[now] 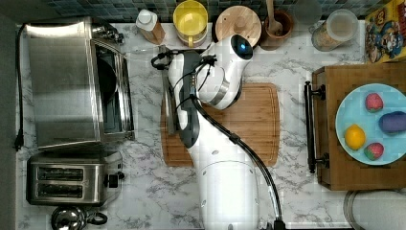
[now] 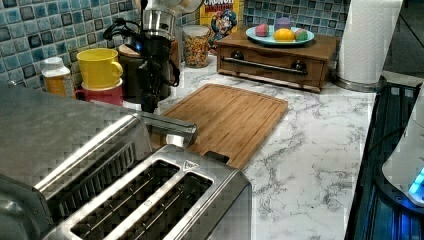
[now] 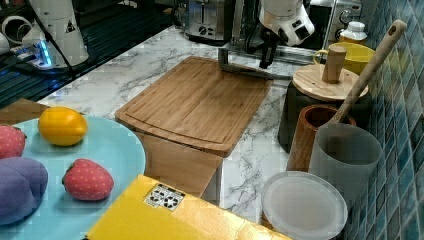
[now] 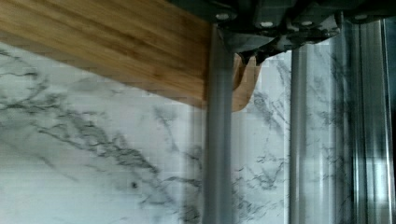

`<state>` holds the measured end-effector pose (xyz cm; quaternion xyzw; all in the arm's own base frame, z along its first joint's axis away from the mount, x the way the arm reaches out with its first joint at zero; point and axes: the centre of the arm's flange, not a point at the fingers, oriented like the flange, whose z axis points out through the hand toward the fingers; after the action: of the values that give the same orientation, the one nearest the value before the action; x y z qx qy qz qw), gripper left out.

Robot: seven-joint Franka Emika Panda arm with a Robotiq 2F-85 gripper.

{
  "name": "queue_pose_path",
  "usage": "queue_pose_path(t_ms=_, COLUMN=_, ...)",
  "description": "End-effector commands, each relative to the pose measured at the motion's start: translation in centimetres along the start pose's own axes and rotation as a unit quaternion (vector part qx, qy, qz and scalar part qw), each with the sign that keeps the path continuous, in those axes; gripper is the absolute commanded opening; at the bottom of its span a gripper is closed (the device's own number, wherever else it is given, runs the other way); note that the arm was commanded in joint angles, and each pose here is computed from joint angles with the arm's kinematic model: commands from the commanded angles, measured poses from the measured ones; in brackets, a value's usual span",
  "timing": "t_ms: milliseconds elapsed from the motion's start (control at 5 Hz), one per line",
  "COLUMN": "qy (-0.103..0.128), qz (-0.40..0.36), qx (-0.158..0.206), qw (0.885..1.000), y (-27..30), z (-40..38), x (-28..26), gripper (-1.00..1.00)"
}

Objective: Close the oven.

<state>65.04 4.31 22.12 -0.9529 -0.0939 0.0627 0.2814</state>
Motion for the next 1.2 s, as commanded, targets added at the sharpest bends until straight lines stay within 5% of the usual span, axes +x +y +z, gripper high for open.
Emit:
queue_pose_path(t_ms=200, qy=-0.018, qz=-0.014, qx=-0.014, qw=1.000, y=-5.5, z=-1.4, x=3.1, gripper=-1.00)
queue_pose_path(t_ms=600, qy=-0.072, qz=-0.006, qx=0.041, qw=0.997, y=-5.6, z=0.9, x=4.2, gripper=-1.00)
queue_pose_path(t_ms=1200, qy=-0.015, qz=-0.050, qx=0.062, qw=0.997, y=-13.2, z=-1.8, x=2.2, gripper=-1.00)
